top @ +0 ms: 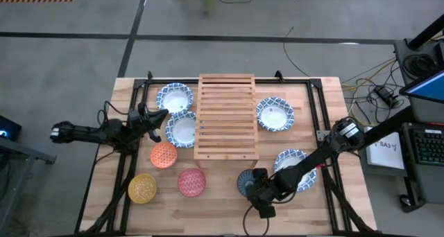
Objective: Place and stack bowls onto a shelf
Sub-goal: Put the blue bowl on the shelf
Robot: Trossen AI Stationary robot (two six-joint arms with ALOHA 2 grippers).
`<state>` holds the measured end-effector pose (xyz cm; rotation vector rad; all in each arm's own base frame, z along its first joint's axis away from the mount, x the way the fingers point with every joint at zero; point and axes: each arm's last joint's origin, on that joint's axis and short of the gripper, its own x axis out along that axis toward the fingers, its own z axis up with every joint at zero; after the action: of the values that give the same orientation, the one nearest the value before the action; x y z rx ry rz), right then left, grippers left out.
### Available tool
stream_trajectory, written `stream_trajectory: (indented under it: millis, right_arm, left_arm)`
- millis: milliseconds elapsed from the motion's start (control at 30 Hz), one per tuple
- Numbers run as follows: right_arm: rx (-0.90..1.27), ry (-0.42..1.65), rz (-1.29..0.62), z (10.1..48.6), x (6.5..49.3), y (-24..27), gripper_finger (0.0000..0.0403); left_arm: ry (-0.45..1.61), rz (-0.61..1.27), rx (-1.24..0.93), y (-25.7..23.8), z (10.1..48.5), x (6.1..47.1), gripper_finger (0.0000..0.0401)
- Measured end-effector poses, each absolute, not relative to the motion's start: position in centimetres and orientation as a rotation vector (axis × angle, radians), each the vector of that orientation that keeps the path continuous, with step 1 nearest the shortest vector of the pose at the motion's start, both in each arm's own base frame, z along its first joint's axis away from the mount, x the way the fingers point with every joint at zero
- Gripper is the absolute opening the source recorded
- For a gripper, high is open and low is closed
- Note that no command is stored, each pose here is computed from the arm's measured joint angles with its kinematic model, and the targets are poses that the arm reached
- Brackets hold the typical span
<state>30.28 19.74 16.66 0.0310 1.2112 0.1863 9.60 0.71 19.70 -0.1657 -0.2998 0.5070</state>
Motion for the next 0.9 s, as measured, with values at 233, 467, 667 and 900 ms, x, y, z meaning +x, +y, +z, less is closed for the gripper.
stream_trajectory:
  millis: [233, 467, 667, 900]
  right_arm:
    - [0.03, 1.205, 0.193, 16.8, 30.3, 19.8, 0.005]
    - [0.065, 1.149, 0.226, 19.1, 29.8, 19.5, 0.0015]
    - [0.175, 0.933, 0.352, 24.1, 29.5, 19.3, 0.0014]
    - [0.208, 0.576, 0.395, 31.0, 28.3, 17.7, 0.0014]
  left_arm:
    - [-0.3, 0.508, -0.164, 0.7, 19.7, 9.6, 0.0]
    - [-0.303, 0.507, -0.165, 0.7, 19.7, 9.6, 0.0]
    - [-0.317, 0.506, -0.17, 0.7, 19.9, 9.5, 0.0]
    - [-0.324, 0.506, -0.173, 0.7, 19.9, 9.5, 0.0]
